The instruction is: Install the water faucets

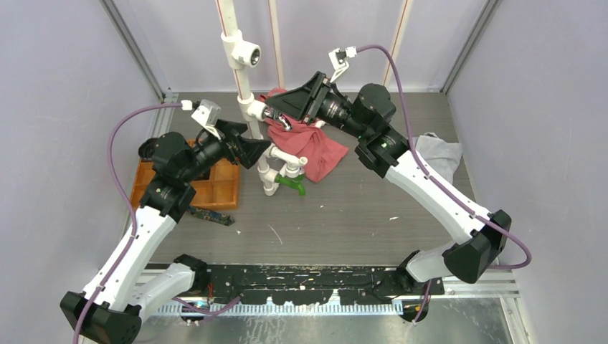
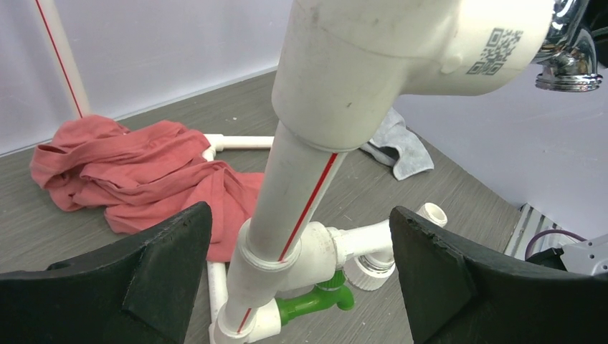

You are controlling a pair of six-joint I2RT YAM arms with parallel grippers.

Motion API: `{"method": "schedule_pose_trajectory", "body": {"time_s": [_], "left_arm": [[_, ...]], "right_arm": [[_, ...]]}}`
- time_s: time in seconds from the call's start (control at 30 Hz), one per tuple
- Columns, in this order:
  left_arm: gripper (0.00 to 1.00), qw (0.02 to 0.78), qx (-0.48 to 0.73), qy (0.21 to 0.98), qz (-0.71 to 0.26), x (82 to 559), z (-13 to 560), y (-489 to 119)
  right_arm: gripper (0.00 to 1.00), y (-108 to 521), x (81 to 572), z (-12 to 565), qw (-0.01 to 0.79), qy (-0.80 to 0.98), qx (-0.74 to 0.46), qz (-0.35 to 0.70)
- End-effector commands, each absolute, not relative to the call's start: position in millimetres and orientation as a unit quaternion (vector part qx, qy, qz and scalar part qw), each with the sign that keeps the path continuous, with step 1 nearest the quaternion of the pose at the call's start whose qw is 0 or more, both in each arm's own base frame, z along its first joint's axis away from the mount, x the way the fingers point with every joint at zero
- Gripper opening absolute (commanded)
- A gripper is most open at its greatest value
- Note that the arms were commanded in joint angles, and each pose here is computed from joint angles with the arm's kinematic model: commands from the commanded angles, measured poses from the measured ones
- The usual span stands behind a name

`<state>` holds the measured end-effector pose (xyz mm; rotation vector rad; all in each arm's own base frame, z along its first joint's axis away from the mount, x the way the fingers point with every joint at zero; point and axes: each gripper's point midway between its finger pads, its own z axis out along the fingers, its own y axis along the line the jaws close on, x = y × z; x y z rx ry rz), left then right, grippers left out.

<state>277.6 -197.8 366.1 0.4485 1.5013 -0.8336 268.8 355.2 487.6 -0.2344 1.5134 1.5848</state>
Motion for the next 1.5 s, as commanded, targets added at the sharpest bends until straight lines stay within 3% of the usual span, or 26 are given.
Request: {"method": "schedule_pose_trajectory", "body": {"time_s": [0.0, 0.13, 0.2, 0.23, 0.3, 0.47, 0.57, 0.8, 0.93, 1.1, 1.47], "left_arm": [[0.92, 0.650, 0.205, 0.628, -0.375, 275, 383, -200], [0.93, 0.648, 0.207, 0.628, -0.377, 275, 382, -201], [0.93, 0.649, 0.207, 0.628, -0.376, 275, 382, -201], [0.92, 0.650, 0.207, 0.628, -0.375, 275, 382, -200], [0.93, 0.649, 0.208, 0.629, -0.374, 276, 381, -201], [0.93, 0.645, 0.209, 0.632, -0.376, 278, 377, -202], [0.93, 0.645, 0.209, 0.631, -0.376, 279, 377, -203], [0.93, 0.646, 0.208, 0.632, -0.373, 278, 377, -201], [0.93, 0.647, 0.207, 0.632, -0.373, 278, 378, -201], [0.93, 0.641, 0.205, 0.632, -0.385, 278, 378, -204], [0.93, 0.639, 0.202, 0.634, -0.386, 277, 378, -204]], "right_arm": [[0.01, 349, 255, 521, 0.324, 0.531, 0.002, 0.783], [0.05, 352, 269, 498, 0.317, 0.550, 0.043, 0.772], [0.24, 345, 277, 490, 0.350, 0.565, 0.057, 0.745], [0.42, 341, 281, 486, 0.372, 0.571, 0.062, 0.729], [0.57, 330, 288, 485, 0.420, 0.583, 0.065, 0.692], [0.83, 309, 299, 484, 0.521, 0.621, 0.030, 0.585], [0.91, 298, 300, 486, 0.564, 0.635, -0.010, 0.528], [0.93, 258, 286, 508, 0.669, 0.607, -0.086, 0.420], [0.90, 265, 242, 529, 0.721, 0.504, -0.251, 0.404], [0.91, 293, 195, 505, 0.713, 0.393, -0.452, 0.365], [0.91, 324, 234, 490, 0.727, 0.399, -0.478, 0.291]]}}
